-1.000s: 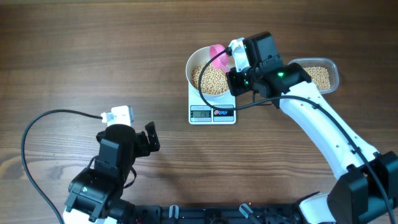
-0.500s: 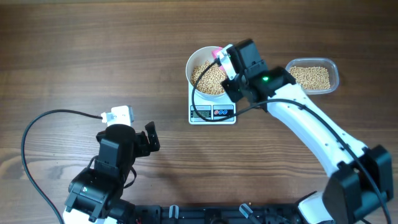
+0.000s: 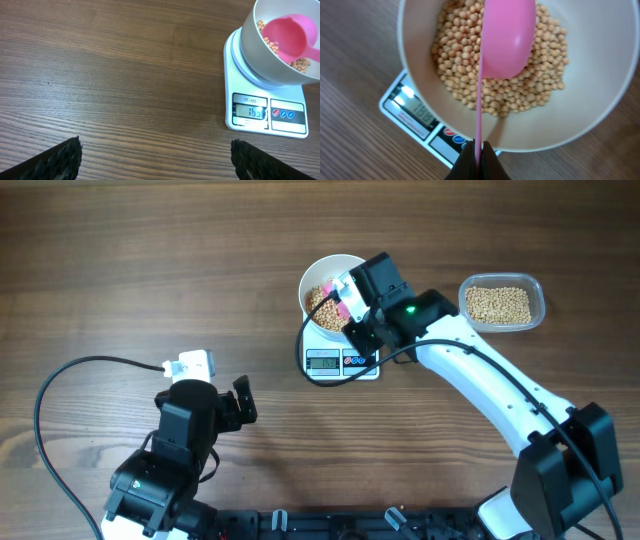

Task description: Scoop item into bowl and weigh 150g on scale

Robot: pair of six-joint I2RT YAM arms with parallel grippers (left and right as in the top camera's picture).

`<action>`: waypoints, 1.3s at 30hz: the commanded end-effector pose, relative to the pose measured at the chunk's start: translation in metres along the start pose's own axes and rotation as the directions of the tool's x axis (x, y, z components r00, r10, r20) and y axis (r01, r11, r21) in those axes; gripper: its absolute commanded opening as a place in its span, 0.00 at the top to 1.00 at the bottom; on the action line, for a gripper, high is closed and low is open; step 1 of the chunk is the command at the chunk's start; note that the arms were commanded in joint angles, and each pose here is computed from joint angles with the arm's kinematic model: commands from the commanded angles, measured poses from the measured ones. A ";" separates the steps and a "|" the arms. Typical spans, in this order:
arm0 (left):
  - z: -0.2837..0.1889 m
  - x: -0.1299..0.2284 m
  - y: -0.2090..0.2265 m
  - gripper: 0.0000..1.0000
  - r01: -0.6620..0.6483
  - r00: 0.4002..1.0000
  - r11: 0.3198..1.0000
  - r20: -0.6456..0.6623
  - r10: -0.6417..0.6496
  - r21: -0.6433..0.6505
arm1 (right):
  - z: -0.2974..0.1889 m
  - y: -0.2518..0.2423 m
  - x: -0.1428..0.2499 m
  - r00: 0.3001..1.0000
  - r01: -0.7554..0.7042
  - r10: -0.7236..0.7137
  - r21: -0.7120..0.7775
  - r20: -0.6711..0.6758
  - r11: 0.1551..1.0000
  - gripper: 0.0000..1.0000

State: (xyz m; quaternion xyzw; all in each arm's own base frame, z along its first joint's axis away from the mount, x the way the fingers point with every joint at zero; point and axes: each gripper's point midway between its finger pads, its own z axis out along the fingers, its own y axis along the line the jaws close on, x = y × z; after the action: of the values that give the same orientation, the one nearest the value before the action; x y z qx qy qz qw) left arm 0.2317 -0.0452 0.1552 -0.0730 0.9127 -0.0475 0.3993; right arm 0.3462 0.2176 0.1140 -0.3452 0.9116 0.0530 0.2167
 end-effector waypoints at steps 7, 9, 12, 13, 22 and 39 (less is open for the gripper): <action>0.001 0.000 0.004 0.00 -0.008 1.000 1.000 0.003 0.008 -0.017 | 0.000 0.041 -0.008 0.999 -0.025 0.028 -0.174 0.016 0.984 0.96; 0.001 0.000 0.004 0.00 -0.008 1.000 1.000 0.003 0.008 -0.018 | 0.000 0.031 -0.011 0.984 -0.174 0.178 -0.169 0.007 0.970 0.96; 0.001 0.000 0.004 0.00 -0.007 1.000 1.000 0.003 0.007 -0.017 | -0.006 0.024 -0.016 0.950 -0.304 0.312 -0.249 -0.004 0.920 0.96; 0.001 0.000 0.004 0.00 -0.008 1.000 1.000 0.003 0.008 -0.017 | -0.008 0.019 -0.017 0.933 -0.348 0.359 -0.264 -0.009 0.899 0.95; 0.001 0.000 0.004 0.00 -0.008 1.000 1.000 0.003 0.008 -0.017 | -0.018 -0.041 -0.014 0.778 -0.604 0.628 -0.321 -0.035 0.730 0.96; 0.001 0.000 0.004 0.00 -0.008 1.000 1.000 0.003 0.008 -0.017 | -0.036 -0.053 -0.029 0.789 -0.554 0.612 -0.365 0.059 0.748 0.96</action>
State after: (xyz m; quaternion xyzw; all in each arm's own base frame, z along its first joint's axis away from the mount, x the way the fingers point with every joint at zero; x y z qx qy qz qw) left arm 0.2317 -0.0452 0.1552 -0.0730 0.9126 -0.0476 0.3994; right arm 0.3804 0.1772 0.1354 -0.0508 0.9447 0.2696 0.1798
